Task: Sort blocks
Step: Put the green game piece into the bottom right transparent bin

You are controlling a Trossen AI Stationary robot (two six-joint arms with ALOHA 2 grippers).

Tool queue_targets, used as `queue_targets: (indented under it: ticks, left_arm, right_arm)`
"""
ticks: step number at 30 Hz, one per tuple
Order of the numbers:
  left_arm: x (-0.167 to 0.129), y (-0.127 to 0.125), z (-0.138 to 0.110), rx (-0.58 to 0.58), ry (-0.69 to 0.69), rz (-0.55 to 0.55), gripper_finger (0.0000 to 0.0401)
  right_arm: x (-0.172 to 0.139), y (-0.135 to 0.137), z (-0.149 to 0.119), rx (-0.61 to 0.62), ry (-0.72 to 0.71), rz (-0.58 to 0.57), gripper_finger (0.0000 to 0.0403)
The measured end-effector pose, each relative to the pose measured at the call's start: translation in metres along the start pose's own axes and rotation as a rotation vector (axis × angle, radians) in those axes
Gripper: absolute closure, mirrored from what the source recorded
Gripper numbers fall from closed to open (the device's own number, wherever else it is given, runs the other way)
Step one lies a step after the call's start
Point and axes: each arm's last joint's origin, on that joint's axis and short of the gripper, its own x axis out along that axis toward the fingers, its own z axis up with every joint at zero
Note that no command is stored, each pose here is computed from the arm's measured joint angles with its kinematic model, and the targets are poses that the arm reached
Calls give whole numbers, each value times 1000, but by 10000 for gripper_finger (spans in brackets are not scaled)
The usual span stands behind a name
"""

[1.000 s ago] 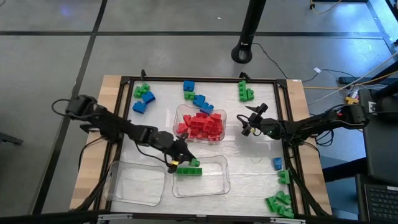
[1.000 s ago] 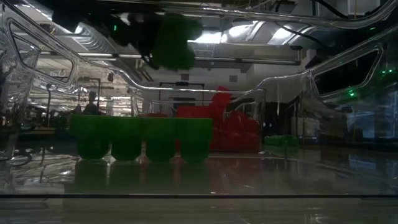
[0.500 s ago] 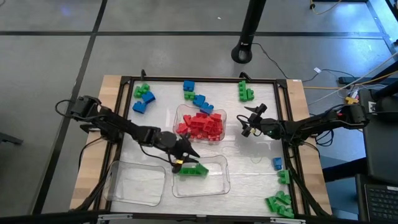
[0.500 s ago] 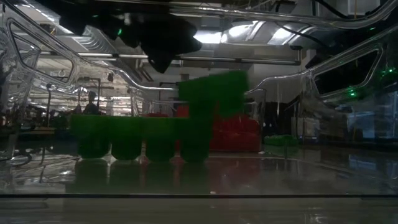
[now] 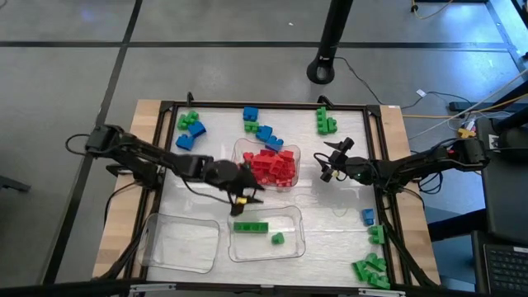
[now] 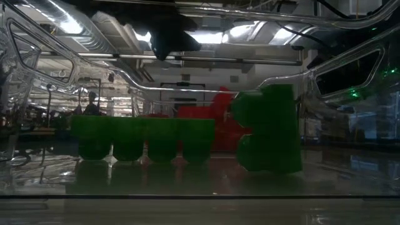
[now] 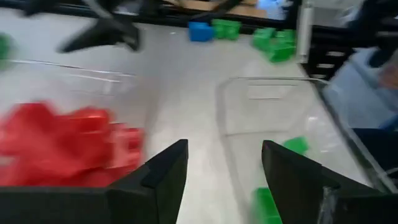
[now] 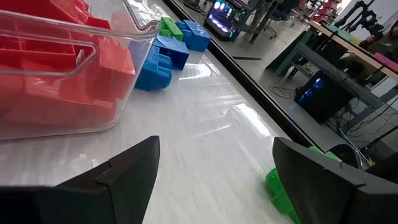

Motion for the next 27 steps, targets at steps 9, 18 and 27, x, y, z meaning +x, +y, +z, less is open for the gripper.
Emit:
queue_targets:
  ticks: [9, 18, 27]
  left_arm:
    - [-42, 59, 37, 115, -106, 456, 205]
    - [-68, 132, 30, 47, 7, 893, 205]
    - [-127, 212, -14, -324, 272, 1148, 205]
  right_arm:
    - [0, 0, 0, 1, 0, -10, 91]
    - [0, -1, 0, -14, 5, -19, 91]
    - [0, -2, 0, -24, 11, -54, 91]
